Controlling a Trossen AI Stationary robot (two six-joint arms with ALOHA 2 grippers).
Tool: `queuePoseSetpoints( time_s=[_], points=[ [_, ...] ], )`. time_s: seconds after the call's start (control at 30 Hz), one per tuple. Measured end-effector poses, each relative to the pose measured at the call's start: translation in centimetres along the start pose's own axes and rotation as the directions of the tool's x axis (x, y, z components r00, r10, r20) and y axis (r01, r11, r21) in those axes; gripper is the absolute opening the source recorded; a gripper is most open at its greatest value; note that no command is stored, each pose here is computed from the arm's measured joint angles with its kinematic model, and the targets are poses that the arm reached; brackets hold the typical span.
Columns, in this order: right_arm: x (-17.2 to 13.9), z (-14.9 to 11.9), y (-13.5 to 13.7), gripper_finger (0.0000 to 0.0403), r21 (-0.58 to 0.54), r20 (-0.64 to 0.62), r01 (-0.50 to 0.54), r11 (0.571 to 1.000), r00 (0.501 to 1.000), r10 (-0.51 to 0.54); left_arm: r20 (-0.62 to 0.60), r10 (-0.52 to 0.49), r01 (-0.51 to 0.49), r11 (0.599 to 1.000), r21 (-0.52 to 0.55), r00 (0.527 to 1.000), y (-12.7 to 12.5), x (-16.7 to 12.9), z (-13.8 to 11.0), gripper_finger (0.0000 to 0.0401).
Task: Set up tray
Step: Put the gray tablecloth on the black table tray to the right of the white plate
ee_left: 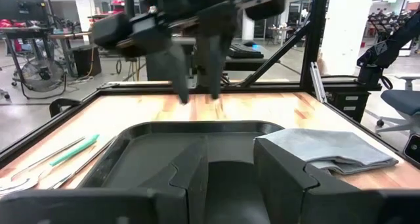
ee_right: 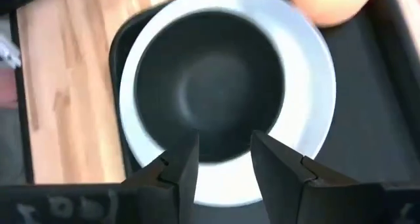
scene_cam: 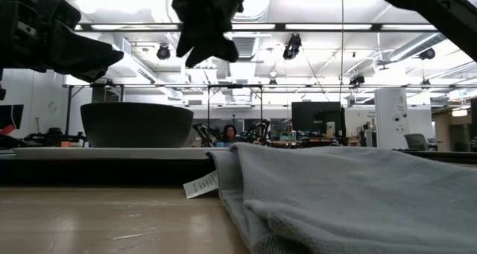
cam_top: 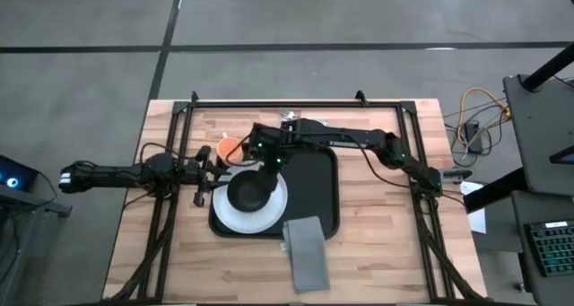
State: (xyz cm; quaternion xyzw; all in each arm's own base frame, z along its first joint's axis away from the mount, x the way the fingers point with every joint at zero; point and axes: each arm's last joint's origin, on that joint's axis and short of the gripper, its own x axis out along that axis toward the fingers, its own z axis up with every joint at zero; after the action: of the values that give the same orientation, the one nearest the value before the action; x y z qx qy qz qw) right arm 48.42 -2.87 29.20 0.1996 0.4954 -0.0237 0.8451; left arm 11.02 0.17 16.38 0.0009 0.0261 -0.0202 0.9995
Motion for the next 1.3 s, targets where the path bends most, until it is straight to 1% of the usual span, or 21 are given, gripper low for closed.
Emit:
queuePoseSetpoints(
  time_s=[0.13, 0.33, 0.6, 0.97, 1.3],
  points=[
    [-0.8, -1.0, 1.4, 0.0123, 0.01, -0.046, 0.003, 1.0, 0.999, -0.002, -0.001, 0.0, 0.0, 1.0, 0.0, 1.0, 0.0, 0.0, 0.0, 0.0105],
    [-1.2, -2.7, 4.4, 0.0125, -0.027, -0.113, -0.012, 1.0, 0.994, 0.009, 0.0, 0.0, 0.0, 1.0, 0.0, 1.0, 0.0, 0.0, 0.0, 0.0105],
    [-0.8, -4.3, 7.6, 0.0121, -0.028, -0.141, -0.034, 0.999, 0.99, 0.03, -0.001, 0.0, 0.0, 1.0, 0.0, 1.0, 0.0, 0.0, 0.0, 0.0105],
    [-0.4, -6.4, 11.2, 0.0134, -0.028, -0.169, -0.048, 0.998, 0.985, 0.043, -0.001, 0.001, -0.001, 1.0, 0.0, 1.0, 0.0, 0.0, 0.0, 0.0105],
    [-0.2, -9.1, 14.2, 0.0135, -0.046, -0.188, 0.04, 0.998, 0.981, -0.048, -0.001, 0.0, 0.0, 1.0, 0.0, 1.0, 0.0, 0.0, 0.0, 0.0105]
  ],
)
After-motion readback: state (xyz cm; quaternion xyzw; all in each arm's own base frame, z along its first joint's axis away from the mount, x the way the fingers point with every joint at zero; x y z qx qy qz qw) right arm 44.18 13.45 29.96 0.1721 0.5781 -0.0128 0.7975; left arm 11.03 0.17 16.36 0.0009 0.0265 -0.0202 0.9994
